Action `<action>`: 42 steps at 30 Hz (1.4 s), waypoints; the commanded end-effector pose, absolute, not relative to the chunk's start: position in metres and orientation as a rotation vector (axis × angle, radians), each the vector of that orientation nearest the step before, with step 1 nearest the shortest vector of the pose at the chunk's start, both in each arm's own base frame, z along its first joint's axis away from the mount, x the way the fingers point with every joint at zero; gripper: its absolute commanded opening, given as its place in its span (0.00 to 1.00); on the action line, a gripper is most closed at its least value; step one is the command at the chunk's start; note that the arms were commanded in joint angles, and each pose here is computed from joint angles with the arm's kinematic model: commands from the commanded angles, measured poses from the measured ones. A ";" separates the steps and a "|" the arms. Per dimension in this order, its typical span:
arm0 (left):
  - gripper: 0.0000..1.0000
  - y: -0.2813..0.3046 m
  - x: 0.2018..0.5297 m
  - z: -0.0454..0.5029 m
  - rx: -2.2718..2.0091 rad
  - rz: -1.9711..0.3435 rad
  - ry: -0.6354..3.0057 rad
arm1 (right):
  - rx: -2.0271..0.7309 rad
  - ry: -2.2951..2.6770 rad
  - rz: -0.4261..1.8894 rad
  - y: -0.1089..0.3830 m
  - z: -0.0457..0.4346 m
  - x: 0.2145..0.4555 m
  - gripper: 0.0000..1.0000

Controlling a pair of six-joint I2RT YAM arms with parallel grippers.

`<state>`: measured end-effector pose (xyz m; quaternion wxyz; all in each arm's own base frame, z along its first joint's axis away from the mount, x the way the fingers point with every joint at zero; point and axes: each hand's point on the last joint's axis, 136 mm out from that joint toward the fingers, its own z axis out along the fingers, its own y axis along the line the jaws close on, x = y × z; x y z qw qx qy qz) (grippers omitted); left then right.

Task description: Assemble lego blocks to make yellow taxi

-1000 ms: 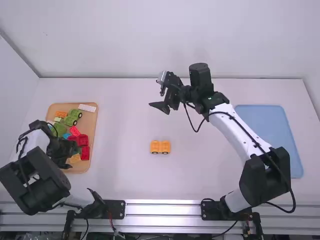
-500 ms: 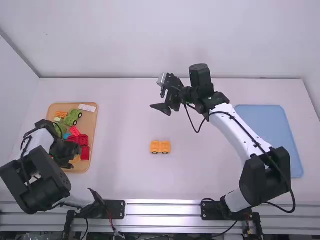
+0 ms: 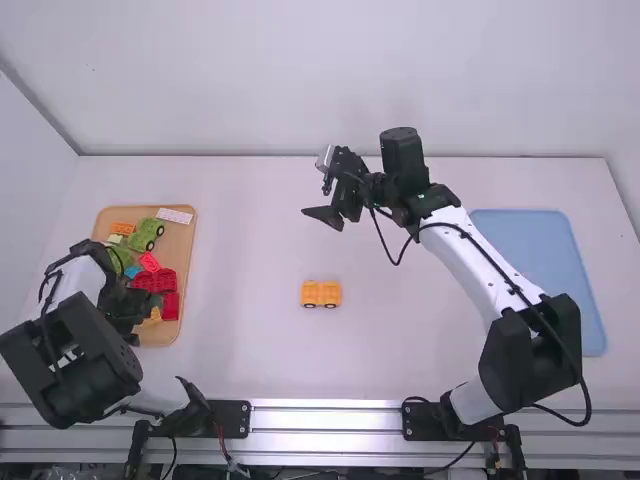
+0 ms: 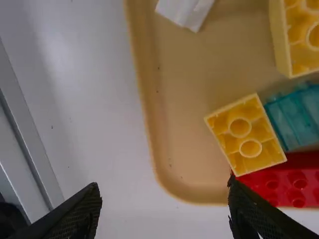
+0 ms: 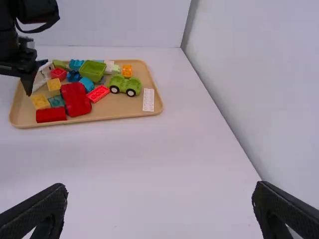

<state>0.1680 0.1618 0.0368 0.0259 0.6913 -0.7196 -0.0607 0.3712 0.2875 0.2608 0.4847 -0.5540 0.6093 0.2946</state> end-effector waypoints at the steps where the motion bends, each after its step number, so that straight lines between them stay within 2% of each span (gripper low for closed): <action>1: 0.65 0.168 0.169 0.039 2.163 -0.221 -2.219 | -1.348 1.479 0.719 0.286 0.263 0.370 0.99; 12: 0.66 0.174 0.167 0.040 2.197 -0.280 -2.196 | -1.333 1.513 0.676 0.283 0.259 0.376 0.99; 19: 0.62 0.175 0.170 0.032 2.218 -0.273 -2.213 | -1.333 1.515 0.675 0.282 0.258 0.376 0.99; 35: 0.66 0.174 0.178 0.013 2.226 -0.227 -2.285 | -1.324 1.531 0.644 0.280 0.257 0.380 0.99; 42: 0.64 0.173 0.185 0.011 2.247 -0.171 -2.297 | -1.325 1.543 0.649 0.280 0.255 0.379 0.99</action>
